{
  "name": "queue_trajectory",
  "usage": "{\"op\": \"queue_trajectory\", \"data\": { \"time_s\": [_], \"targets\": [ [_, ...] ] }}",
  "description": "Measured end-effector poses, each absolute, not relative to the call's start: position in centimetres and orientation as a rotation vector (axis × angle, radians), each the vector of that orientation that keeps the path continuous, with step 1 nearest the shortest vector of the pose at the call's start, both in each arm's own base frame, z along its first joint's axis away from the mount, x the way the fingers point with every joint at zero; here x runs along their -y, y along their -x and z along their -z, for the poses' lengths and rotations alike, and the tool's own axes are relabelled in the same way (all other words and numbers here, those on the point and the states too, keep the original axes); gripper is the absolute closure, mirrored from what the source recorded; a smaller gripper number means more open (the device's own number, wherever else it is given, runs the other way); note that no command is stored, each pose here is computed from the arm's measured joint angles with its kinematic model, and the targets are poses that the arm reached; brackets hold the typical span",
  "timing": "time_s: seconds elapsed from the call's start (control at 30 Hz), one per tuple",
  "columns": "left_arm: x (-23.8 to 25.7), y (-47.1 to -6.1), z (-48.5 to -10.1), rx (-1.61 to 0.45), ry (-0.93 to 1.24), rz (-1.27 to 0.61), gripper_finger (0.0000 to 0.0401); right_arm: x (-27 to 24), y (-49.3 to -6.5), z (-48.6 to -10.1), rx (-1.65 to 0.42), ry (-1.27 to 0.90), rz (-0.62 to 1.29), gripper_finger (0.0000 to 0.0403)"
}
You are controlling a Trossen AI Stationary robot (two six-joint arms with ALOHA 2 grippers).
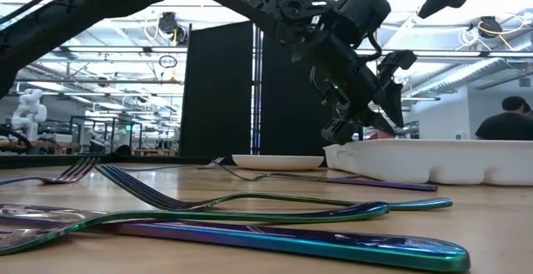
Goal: Sort silverware
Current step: Put the purple table knife into the white silverware tray
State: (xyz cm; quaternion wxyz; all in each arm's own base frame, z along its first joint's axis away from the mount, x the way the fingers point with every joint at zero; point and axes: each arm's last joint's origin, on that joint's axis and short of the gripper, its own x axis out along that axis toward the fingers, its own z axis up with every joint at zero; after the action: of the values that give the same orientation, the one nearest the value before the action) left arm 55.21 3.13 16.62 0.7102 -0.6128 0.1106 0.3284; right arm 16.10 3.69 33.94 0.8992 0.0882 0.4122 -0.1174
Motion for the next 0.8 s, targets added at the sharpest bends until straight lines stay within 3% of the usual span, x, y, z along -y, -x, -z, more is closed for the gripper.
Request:
{"op": "queue_trajectory", "data": {
  "time_s": [0.33, 0.53, 0.67, 0.8],
  "targets": [
    [-3.2, -55.3, -17.0, -0.324, 1.304, -0.635, 0.0313, -3.7, -16.1, -33.9, -0.854, -0.183, 0.243, 0.0206],
    [-3.4, -54.4, -21.9, -0.275, 1.064, -0.575, 0.0313, -3.8, -16.1, -33.9, -0.856, -0.187, 0.236, 0.0206],
    [-8.0, -53.2, -24.1, -0.233, 0.923, -0.64, 0.0318, -3.9, -16.1, -33.9, -0.856, -0.2, 0.239, 0.0206],
    [-13.9, -51.8, -23.1, -0.308, 0.943, -0.699, 0.0332, -3.9, -16.1, -33.9, -0.851, -0.227, 0.254, 0.0206]
  ]
}}
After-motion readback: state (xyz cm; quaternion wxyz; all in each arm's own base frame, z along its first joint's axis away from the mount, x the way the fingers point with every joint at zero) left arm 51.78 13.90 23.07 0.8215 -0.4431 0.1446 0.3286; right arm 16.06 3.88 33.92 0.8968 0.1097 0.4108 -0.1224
